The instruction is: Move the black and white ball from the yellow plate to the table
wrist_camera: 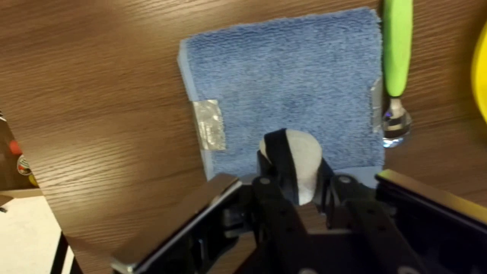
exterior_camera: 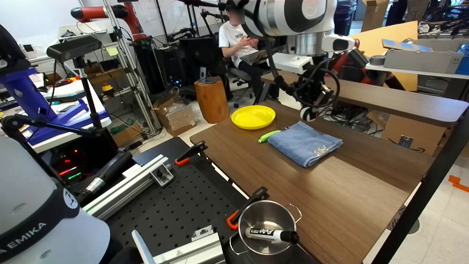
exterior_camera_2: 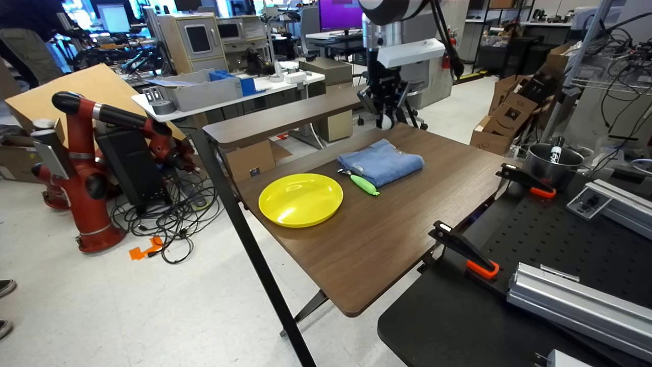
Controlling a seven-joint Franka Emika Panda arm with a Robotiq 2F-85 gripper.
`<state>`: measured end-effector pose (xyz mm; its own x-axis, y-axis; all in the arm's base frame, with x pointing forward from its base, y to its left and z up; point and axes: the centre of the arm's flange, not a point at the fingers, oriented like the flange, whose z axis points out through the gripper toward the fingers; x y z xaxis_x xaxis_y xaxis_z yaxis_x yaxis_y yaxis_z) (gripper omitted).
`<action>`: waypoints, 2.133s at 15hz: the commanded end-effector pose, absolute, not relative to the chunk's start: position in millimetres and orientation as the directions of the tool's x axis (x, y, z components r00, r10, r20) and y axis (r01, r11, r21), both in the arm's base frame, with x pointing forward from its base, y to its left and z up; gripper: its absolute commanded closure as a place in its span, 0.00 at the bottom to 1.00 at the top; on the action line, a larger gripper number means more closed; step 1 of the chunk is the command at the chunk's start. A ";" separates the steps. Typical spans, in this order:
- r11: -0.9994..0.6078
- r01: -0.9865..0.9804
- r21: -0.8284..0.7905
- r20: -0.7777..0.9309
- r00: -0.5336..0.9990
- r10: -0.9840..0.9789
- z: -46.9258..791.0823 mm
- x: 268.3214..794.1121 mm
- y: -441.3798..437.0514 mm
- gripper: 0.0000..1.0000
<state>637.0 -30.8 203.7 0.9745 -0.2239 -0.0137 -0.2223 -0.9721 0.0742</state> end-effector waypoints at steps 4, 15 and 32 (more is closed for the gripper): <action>-0.959 -0.281 0.039 -0.065 0.957 -0.283 186.6 624.8 -81.9 0.94; -0.902 -0.429 0.048 -0.148 0.890 -0.431 117.2 630.8 -155.2 0.94; -0.902 -0.431 0.032 -0.219 0.878 -0.427 119.8 633.1 -159.2 0.00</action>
<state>633.6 -158.9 112.9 0.8774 -0.4401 -0.1909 -0.4383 -0.8972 0.0536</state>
